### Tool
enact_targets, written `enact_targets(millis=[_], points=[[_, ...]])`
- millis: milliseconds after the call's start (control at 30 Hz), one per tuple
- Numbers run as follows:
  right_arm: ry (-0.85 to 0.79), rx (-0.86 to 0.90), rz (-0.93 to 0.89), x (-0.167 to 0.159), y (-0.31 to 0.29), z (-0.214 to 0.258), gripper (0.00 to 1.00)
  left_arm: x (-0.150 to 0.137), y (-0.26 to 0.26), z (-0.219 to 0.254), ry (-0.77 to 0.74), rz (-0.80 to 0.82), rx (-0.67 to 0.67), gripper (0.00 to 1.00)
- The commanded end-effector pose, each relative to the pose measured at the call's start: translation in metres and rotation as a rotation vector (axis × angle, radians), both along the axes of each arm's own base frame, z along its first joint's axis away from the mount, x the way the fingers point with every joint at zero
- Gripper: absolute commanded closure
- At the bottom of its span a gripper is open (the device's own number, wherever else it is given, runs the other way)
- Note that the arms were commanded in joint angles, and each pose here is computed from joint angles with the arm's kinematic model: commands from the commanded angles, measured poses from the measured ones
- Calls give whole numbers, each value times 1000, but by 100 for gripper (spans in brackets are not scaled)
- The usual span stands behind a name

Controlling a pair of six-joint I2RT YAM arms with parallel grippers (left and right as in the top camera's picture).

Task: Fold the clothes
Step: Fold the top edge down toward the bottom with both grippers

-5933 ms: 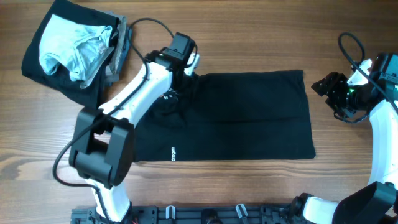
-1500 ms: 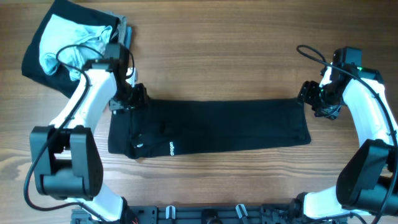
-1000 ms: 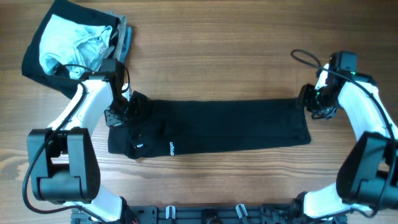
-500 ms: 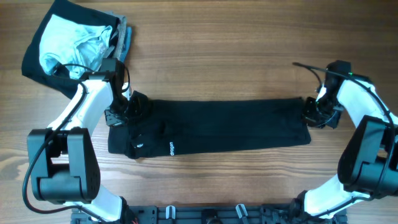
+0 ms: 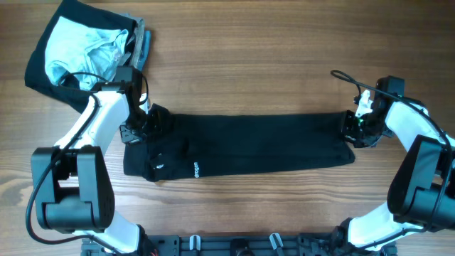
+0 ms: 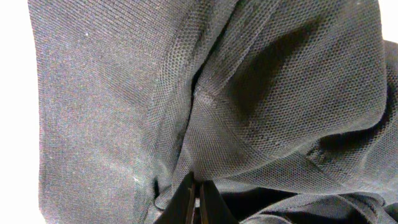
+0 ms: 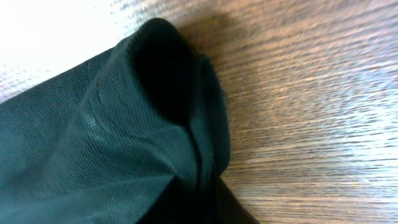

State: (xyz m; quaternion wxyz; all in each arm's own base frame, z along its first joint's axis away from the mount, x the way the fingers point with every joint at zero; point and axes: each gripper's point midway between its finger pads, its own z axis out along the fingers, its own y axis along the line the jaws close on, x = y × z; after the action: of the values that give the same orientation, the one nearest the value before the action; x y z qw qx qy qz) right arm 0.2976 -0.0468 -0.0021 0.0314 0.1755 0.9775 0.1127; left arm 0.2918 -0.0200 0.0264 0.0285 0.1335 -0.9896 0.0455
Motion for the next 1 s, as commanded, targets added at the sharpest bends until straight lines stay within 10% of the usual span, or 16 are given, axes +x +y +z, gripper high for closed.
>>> enact_targets(millis=[0,233,467,633,767,967], points=[[38,-66,-63,-2,-15,8,96,7,5,9,-36,22,17,96],[146,-255,-265,-22,-62,44,92,7,5,9,-36,22,17,96],[51,-82,-116,-4,-33,45,52,9,-40,50,-93,-121,-251,94],[-9,40,-182,8,-25,50,47,21,-80,102,-296,-271,-338,96],[-18,112,-263,5,-36,53,45,-7,-132,39,-192,-412,-357,96],[17,122,-263,-6,-31,44,38,-23,-103,-54,3,-197,-193,96]])
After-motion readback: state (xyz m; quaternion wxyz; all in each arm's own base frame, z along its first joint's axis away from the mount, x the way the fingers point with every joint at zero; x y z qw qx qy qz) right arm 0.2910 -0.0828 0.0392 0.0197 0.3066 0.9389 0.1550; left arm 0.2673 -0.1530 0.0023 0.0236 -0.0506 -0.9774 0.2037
